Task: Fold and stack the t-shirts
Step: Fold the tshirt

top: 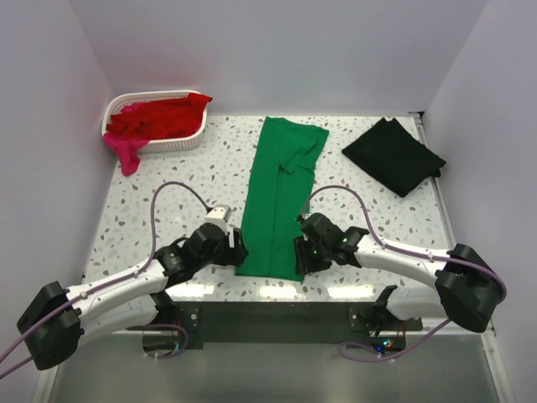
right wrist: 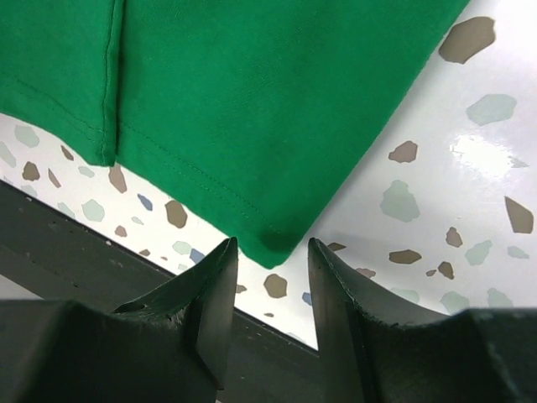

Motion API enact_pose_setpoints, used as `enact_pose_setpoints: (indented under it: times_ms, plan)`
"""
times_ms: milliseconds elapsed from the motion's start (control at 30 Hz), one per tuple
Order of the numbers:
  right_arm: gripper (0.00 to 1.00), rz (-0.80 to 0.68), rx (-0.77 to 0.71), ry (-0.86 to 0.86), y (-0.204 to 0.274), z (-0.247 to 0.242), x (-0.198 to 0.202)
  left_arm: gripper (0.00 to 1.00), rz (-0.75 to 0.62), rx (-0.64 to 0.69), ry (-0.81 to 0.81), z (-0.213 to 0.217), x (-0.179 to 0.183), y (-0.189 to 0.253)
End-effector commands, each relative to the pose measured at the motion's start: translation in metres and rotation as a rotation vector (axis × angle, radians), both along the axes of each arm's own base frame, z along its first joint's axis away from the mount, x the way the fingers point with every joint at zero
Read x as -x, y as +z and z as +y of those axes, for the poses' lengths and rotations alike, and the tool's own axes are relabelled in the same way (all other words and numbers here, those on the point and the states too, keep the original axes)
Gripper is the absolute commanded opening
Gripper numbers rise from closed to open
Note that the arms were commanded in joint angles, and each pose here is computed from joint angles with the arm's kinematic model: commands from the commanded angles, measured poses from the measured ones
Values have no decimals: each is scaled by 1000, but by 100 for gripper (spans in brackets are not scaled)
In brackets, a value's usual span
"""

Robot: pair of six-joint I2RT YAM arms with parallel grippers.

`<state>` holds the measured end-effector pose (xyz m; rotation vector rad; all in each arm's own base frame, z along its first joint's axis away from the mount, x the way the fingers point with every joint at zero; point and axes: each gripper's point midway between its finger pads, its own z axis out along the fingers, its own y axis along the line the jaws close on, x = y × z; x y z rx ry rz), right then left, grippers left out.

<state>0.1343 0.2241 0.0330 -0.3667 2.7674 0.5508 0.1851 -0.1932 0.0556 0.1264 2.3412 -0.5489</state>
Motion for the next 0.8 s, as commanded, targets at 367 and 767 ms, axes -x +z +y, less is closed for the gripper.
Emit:
enact_pose_setpoints:
  times_ms: [367, 767]
  plan:
    - [38, 41, 1, 1, -13, 3, 13, 77, 120, -13, -74, -2, 33, -23]
    - [25, 67, 15, 17, -24, 4, 19, 71, 128, -36, -65, 2, 37, -30]
